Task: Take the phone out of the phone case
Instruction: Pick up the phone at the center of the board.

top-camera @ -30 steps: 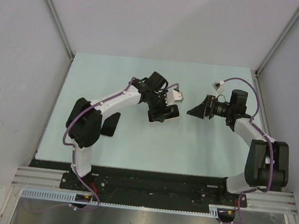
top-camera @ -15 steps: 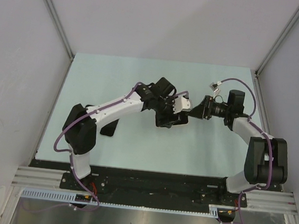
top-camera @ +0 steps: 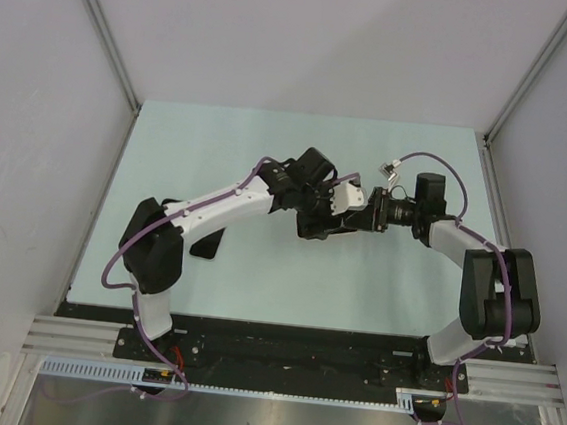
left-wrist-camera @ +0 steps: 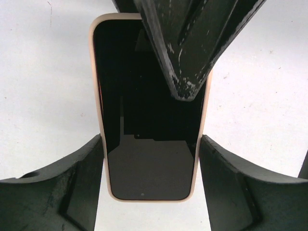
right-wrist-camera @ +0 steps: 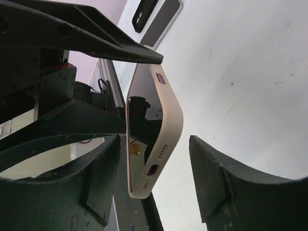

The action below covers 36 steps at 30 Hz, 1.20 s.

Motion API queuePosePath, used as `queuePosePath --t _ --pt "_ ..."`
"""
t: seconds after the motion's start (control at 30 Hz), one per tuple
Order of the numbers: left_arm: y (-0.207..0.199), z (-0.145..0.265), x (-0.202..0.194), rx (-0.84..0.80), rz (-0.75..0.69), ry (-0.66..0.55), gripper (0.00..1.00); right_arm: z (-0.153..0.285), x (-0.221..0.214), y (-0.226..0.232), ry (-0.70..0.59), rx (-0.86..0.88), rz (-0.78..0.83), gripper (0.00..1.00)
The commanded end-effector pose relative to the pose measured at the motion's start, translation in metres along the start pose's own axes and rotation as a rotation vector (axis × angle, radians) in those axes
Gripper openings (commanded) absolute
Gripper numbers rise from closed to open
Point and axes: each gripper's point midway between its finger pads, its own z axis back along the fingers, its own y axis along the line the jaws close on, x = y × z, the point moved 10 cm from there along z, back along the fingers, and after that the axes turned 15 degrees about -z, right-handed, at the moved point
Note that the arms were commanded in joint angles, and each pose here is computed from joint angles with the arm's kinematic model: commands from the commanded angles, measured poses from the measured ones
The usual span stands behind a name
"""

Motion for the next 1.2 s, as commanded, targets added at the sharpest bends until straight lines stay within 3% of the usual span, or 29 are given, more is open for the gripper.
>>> queuePosePath --t 0.0,0.33,0.77,0.87,0.97,1.07,1.17 --pt "0.0000 0.0162 0.0200 0.060 -0.022 -0.082 0.04 -0.0054 0.0034 0.0028 0.022 0.028 0.020 0.62" --pt "-0.0066 0.0142 0.0220 0.046 -0.034 -0.088 0.04 -0.0062 0.0028 0.0040 0.035 0.047 0.021 0.48" --pt "-0.0015 0.0136 0.0242 0.086 -0.022 -0.093 0.04 -0.0126 -0.0030 0.0041 0.075 0.065 0.017 0.41" --pt "-0.0017 0.0131 0.0250 0.088 -0.020 -0.096 0.04 -0.0140 -0.0038 0.0037 0.082 0.070 0.018 0.35" --pt "-0.0014 0.0140 0.0253 0.093 -0.019 -0.098 0.05 -0.0150 -0.0039 0.0041 0.089 0.078 0.021 0.22" --pt "-0.0019 0.0143 0.0246 0.096 -0.017 -0.096 0.08 -0.0148 -0.0037 0.0049 0.091 0.088 0.031 0.00" --pt "-0.0025 0.0145 0.0232 0.099 -0.017 -0.088 0.13 -0.0139 -0.0036 0.0063 0.093 0.095 0.040 0.00"
